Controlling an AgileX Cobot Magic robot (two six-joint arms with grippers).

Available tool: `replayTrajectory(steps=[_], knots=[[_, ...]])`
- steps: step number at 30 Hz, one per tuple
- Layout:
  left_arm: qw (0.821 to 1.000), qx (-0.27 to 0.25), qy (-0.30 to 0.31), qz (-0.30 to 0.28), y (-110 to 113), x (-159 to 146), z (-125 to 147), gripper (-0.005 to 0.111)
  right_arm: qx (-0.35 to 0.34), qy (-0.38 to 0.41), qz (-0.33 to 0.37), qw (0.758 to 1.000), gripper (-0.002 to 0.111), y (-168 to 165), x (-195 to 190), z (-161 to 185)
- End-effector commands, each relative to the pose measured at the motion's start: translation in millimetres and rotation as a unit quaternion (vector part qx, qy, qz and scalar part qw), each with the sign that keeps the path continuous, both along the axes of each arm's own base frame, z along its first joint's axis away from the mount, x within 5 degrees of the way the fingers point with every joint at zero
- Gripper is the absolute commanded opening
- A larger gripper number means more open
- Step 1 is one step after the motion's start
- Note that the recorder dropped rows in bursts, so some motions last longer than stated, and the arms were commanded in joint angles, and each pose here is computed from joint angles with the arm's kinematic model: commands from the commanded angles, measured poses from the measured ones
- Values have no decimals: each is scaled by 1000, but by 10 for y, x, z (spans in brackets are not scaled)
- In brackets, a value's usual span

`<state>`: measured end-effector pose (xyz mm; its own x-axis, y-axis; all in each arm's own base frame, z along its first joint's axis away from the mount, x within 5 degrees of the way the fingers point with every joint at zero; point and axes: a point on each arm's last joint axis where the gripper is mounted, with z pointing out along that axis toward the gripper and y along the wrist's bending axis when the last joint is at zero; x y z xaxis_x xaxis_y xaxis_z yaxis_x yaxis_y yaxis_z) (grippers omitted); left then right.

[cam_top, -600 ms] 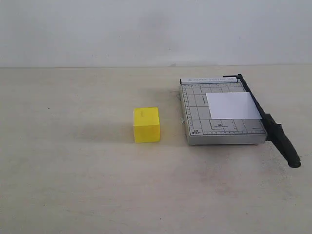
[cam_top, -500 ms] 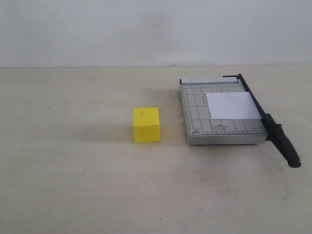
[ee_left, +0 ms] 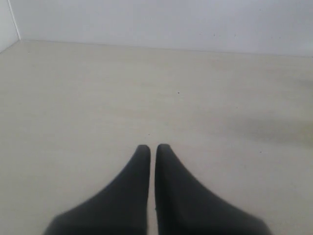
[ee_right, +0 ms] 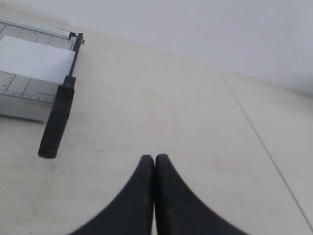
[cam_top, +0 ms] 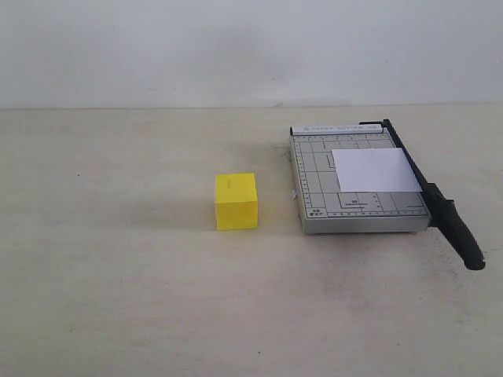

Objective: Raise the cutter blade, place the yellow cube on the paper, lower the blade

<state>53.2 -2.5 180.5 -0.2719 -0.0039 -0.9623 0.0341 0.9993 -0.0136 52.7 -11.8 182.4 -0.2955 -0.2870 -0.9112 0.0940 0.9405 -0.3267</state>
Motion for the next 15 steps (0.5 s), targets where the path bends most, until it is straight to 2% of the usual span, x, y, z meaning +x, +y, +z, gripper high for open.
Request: replayTrajectory(steps=[1, 6, 10, 12, 13, 14, 15], knots=[[1000, -2, -6, 2, 2, 1, 11, 4, -35, -73, 13, 997, 0, 12, 24, 141], [1000, -2, -6, 2, 2, 1, 11, 4, -40, -170, 26, 984, 0, 41, 29, 317], [1000, -2, -6, 2, 2, 1, 11, 4, -46, -213, 32, 976, 0, 55, 19, 396], [1000, -2, -6, 2, 2, 1, 11, 4, 14, -258, 36, 965, 0, 65, 6, 461], [1000, -2, -6, 2, 2, 1, 11, 4, 148, -320, 44, 935, 0, 67, -20, 544], [1000, -2, -6, 2, 2, 1, 11, 4, 231, -347, 49, 908, 0, 60, -35, 580], [1000, -2, -6, 2, 2, 1, 11, 4, 346, -380, 49, 856, 0, 30, -59, 622]])
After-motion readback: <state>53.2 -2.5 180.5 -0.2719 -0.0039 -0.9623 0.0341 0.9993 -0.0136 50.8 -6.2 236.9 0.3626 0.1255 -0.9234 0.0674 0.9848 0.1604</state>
